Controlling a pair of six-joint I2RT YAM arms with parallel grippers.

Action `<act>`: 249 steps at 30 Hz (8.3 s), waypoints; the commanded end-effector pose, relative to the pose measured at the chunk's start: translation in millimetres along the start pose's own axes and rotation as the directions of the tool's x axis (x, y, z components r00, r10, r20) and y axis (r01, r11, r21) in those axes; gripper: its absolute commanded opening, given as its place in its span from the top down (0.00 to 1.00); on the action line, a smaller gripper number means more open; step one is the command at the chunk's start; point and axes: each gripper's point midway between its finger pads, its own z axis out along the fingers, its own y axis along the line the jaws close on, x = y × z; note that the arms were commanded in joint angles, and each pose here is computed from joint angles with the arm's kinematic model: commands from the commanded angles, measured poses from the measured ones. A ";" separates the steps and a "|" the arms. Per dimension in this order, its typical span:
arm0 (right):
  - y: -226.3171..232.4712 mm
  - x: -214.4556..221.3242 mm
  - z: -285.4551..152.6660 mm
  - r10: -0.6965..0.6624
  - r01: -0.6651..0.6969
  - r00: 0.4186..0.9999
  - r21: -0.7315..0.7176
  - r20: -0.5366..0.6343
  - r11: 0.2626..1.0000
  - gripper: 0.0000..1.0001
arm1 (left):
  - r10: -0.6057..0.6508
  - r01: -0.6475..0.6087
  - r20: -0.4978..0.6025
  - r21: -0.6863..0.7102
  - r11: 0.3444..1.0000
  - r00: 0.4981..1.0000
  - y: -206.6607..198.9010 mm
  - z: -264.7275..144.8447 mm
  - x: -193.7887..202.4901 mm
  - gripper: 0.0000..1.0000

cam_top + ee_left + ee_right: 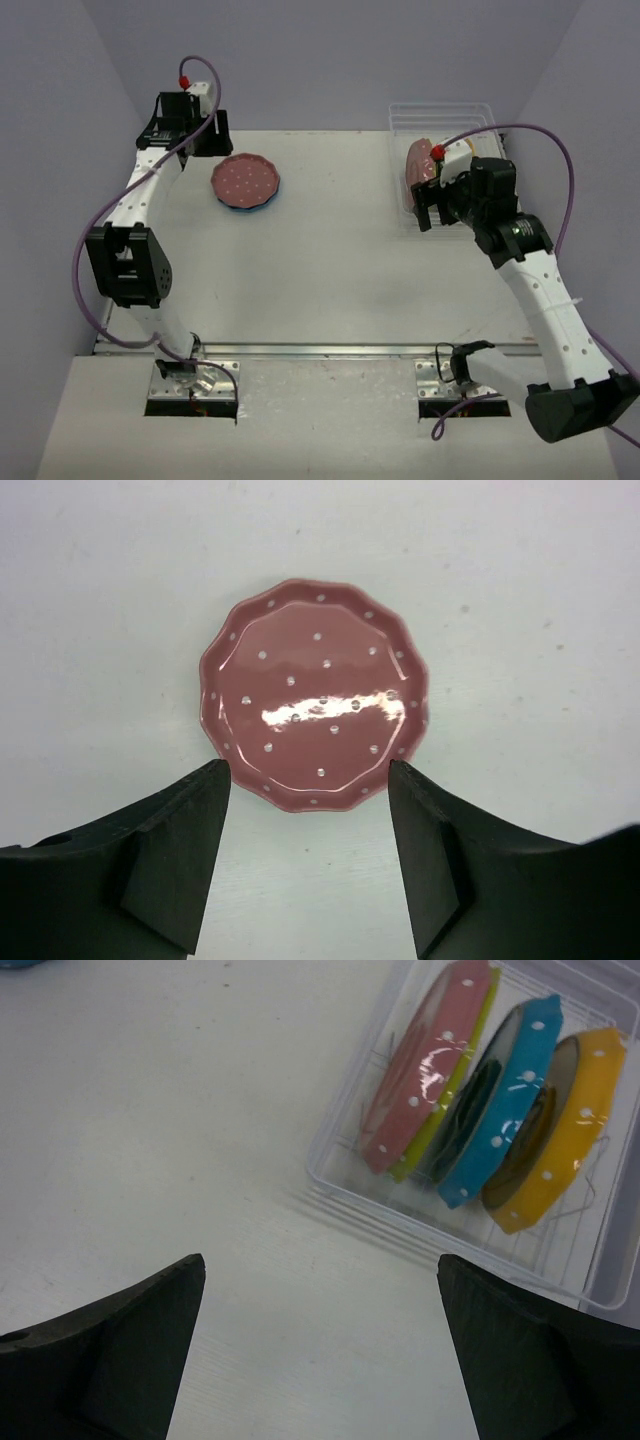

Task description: Unload the plates from the dish rack

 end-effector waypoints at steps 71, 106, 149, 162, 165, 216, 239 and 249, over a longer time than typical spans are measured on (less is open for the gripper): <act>-214.3 -74.9 60.0 0.136 -0.139 0.990 0.162 0.030 0.977 1.00 | 0.065 -0.080 0.079 0.214 0.974 0.995 -50.6 -94.3 38.5 0.34; 200.4 -118.7 -26.4 -0.877 0.744 -0.288 0.667 0.385 0.049 1.00 | 0.010 0.087 -0.117 0.790 0.607 0.993 -118.6 -167.3 71.7 0.24; 185.2 -78.1 -3.3 -0.920 0.758 -0.183 0.645 0.346 0.092 0.01 | -0.184 0.292 -0.227 0.746 0.599 0.956 -94.0 -121.6 49.8 1.00; 78.3 -48.3 21.6 -0.804 0.764 0.526 0.261 0.277 0.590 0.01 | -0.488 0.439 -0.043 0.508 0.741 0.872 -2.8 -33.7 -15.2 1.00; 68.6 -37.2 20.4 -0.717 0.695 0.648 0.185 0.257 0.695 0.01 | -0.506 0.460 -0.038 0.478 0.748 0.862 6.8 -15.9 -16.4 1.00; 57.2 -16.4 17.2 -0.598 0.594 0.770 0.092 0.221 0.799 0.01 | -0.039 0.092 0.146 -0.374 0.923 0.989 75.0 26.0 -8.8 0.42; -109.9 5.6 69.5 0.258 -0.239 0.955 0.138 -0.148 0.961 0.09 | 0.084 -0.118 0.349 0.076 0.990 0.933 -34.8 -132.8 12.2 0.44; -138.1 14.3 123.2 0.294 -0.255 0.937 0.202 -0.190 0.946 0.15 | 0.044 -0.074 0.310 0.086 0.994 0.950 -34.8 -131.5 35.6 0.42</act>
